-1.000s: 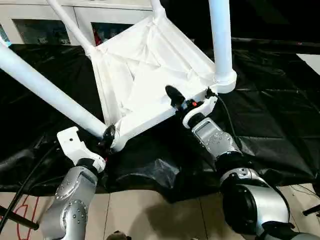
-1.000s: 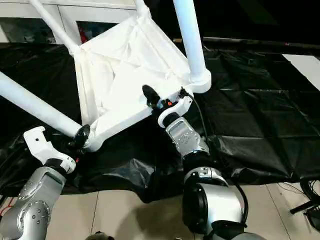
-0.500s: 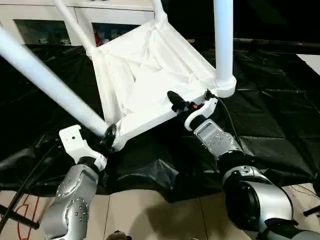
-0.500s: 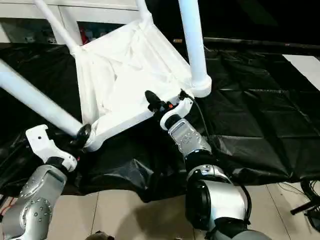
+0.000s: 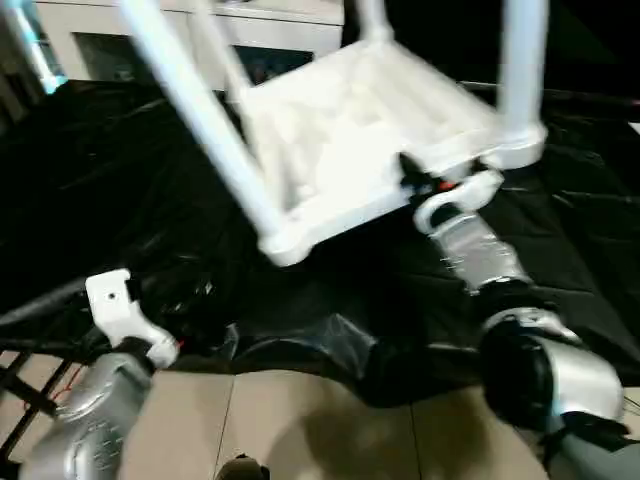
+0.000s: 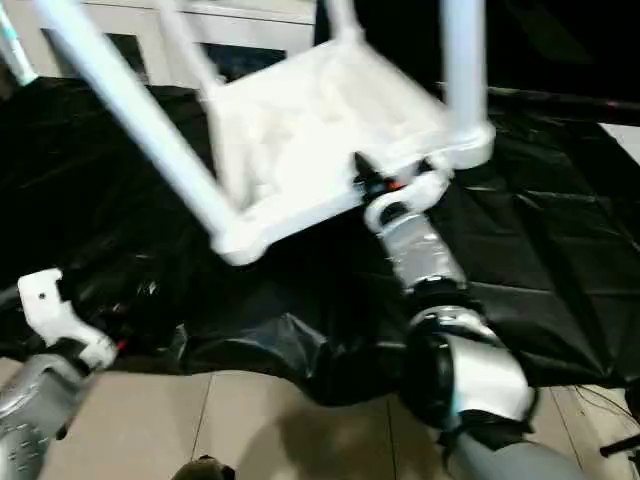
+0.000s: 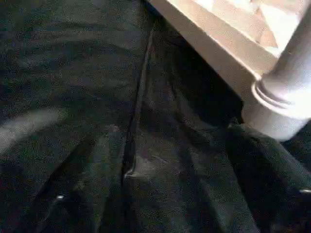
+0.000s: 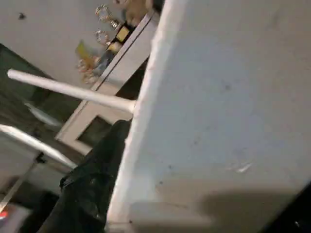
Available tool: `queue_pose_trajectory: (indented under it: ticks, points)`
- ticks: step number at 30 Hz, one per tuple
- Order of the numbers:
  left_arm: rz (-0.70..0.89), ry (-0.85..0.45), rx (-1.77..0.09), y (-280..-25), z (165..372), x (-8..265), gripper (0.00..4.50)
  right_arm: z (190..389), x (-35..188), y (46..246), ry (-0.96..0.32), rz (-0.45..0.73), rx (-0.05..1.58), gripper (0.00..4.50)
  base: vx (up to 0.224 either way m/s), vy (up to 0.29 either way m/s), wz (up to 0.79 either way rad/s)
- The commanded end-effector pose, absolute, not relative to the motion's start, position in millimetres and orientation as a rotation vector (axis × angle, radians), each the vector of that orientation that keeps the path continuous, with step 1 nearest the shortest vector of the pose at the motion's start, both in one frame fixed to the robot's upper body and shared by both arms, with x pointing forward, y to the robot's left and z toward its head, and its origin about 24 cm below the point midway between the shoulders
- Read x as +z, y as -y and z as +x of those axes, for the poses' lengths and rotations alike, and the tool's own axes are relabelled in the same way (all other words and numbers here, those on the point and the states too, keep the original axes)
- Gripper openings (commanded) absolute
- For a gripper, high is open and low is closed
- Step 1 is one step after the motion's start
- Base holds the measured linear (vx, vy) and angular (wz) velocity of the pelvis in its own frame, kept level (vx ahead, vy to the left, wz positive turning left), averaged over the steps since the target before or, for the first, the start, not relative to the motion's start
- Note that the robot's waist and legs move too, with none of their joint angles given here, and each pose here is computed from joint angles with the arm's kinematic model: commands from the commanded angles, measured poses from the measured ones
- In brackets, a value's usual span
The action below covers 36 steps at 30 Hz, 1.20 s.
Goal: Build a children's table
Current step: Flip table
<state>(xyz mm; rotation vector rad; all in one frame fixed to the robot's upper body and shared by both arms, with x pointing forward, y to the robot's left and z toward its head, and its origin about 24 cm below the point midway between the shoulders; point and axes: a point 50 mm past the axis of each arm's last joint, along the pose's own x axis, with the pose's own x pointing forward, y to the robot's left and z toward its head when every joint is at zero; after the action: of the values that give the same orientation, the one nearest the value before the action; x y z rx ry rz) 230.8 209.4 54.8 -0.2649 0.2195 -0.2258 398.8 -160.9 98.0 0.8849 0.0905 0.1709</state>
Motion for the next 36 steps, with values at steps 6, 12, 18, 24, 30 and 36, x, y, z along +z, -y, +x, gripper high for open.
queue_pose_trajectory:
  ticks: [6, 12, 18, 24, 30, 36]
  points:
    - [-0.066, -0.101, -0.501, -173, 236, 87, 4.5, 404.3, 132, 187.8, 0.023, 0.595, 0.128, 2.09, 0.0, 0.0, 0.0]
    - [0.019, -0.027, -0.589, -159, 242, 107, 4.5, 403.7, 138, 189.2, 0.028, 0.467, 0.153, 2.05, 0.0, 0.0, 0.0]
    - [0.128, 0.062, -0.606, -157, 251, 132, 4.5, 405.1, 154, 193.4, 0.051, 0.278, 0.154, 2.05, 0.0, 0.0, 0.0]
    - [0.233, 0.127, -0.579, -160, 263, 156, 4.5, 408.3, 171, 200.3, 0.048, 0.088, 0.12, 2.05, 0.0, 0.0, 0.0]
    - [0.312, 0.148, -0.55, -162, 270, 164, 4.5, 409.0, 181, 202.8, 0.058, 0.024, 0.077, 1.99, 0.0, 0.0, 0.0]
    - [0.402, 0.184, -0.571, -159, 275, 175, 4.5, 409.2, 182, 196.6, 0.05, -0.043, 0.099, 1.96, 0.0, 0.0, 0.0]
